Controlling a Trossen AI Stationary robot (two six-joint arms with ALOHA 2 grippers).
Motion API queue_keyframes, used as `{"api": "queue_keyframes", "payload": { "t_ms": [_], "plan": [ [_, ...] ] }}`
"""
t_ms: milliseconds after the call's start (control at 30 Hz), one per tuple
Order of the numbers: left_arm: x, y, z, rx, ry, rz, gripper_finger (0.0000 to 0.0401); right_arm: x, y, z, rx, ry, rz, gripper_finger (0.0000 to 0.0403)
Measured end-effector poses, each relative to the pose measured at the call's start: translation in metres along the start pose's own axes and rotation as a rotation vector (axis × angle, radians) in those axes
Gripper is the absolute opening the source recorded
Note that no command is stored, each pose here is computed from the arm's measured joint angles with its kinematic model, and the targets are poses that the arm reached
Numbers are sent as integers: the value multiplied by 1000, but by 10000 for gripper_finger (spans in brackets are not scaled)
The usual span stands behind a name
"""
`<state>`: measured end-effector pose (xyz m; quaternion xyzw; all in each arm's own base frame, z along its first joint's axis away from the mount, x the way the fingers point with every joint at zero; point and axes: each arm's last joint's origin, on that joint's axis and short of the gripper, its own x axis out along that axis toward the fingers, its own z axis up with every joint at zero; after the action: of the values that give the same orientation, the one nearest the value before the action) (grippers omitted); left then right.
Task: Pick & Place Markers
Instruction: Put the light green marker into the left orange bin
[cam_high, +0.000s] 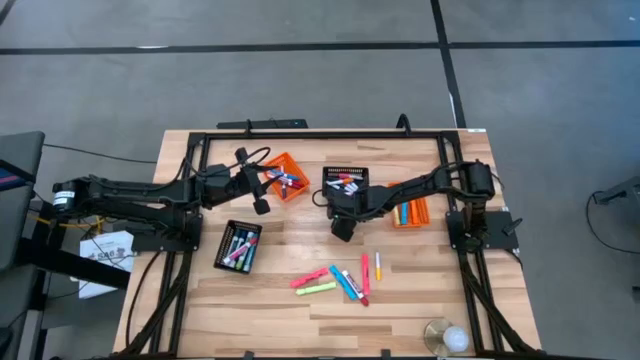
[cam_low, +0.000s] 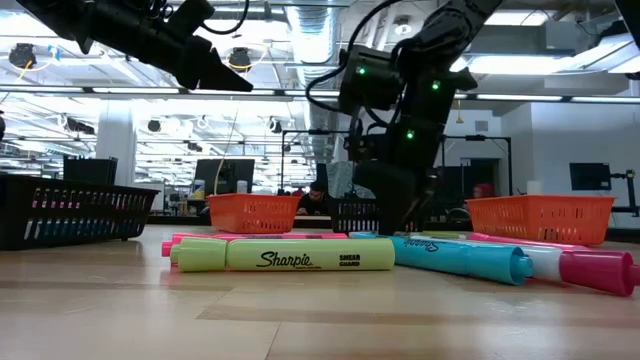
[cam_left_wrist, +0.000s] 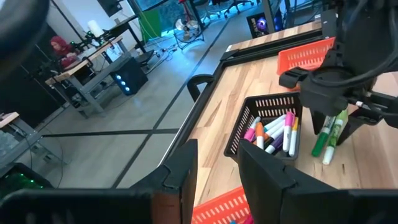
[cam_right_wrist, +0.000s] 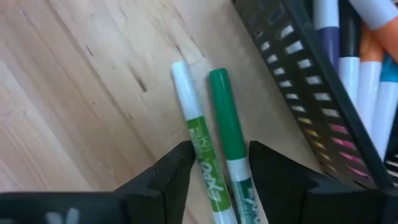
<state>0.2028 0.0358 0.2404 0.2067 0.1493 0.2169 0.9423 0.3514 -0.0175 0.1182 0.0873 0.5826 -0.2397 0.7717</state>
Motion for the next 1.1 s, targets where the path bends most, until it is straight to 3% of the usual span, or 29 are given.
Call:
{"api": "queue_keyframes", "payload": {
  "t_ms": [233,533,700,900,1100],
  "plan": [
    [0,0,0,1,0,0,111,3,-3,1,8,24,39,115],
    [0,0,0,1,1,0,111,-18,14,15,-6,-54,171,24],
    [0,0,0,1,2,0,111,-20,17,18,-25,-82,229,28],
    [0,-1,0,-3,-5,-16,111,-21,19,19,-25,-103,233,63],
    [0,-1,0,-3,-14,-37,111,-19,19,19,-23,-102,231,43]
  ]
}}
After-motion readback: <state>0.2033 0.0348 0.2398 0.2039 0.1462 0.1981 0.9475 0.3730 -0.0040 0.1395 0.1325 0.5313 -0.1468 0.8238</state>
